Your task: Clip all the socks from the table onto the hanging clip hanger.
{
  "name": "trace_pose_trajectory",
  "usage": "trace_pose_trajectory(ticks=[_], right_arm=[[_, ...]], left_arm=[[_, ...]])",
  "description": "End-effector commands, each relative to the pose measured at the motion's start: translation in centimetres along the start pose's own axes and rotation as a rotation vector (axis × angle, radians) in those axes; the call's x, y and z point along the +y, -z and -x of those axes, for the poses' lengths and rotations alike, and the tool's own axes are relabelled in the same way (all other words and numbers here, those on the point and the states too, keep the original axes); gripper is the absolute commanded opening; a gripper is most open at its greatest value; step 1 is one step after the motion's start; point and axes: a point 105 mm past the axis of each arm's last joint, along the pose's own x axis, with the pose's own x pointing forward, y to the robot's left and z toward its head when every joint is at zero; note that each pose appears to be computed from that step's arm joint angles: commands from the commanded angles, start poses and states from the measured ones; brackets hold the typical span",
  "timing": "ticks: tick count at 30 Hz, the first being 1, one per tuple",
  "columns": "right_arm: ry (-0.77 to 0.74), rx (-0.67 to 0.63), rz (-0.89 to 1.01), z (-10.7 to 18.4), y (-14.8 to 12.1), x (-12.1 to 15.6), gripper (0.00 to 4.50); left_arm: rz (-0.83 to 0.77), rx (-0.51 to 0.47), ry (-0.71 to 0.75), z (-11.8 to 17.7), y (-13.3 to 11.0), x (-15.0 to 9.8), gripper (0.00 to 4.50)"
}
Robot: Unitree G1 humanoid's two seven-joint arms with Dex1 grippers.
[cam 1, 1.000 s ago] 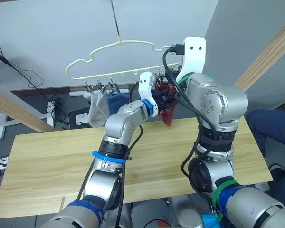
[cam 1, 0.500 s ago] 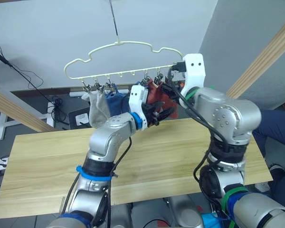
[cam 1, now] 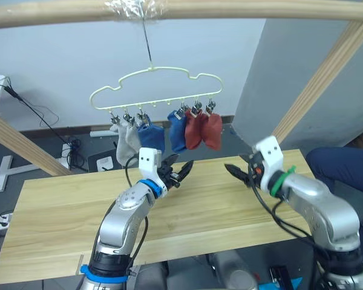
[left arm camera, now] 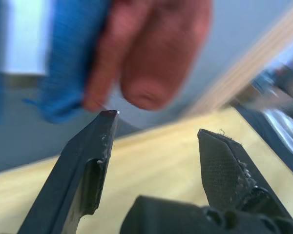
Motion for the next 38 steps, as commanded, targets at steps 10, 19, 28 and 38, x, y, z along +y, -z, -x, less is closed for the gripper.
trace_pose_trajectory(ticks=[10,19,28,38], right_arm=[[0.088,-0.039,0.074,2.8,5.5,-1.2,3.15],[0.140,0.010,0.024,4.7,7.9,-1.6,3.15],[0.153,0.002,-0.006,5.0,8.0,-1.3,3.15],[0.134,0.014,-0.020,5.0,6.8,-0.4,3.15]], left_arm=[[-0.193,-0.030,-0.437,7.4,3.3,5.8,2.98],[-0.197,-0.020,-0.543,11.5,4.7,8.8,2.98],[-0.199,-0.073,-0.582,12.0,3.1,9.2,2.98],[-0.189,-0.015,-0.553,13.3,3.7,7.7,2.98]])
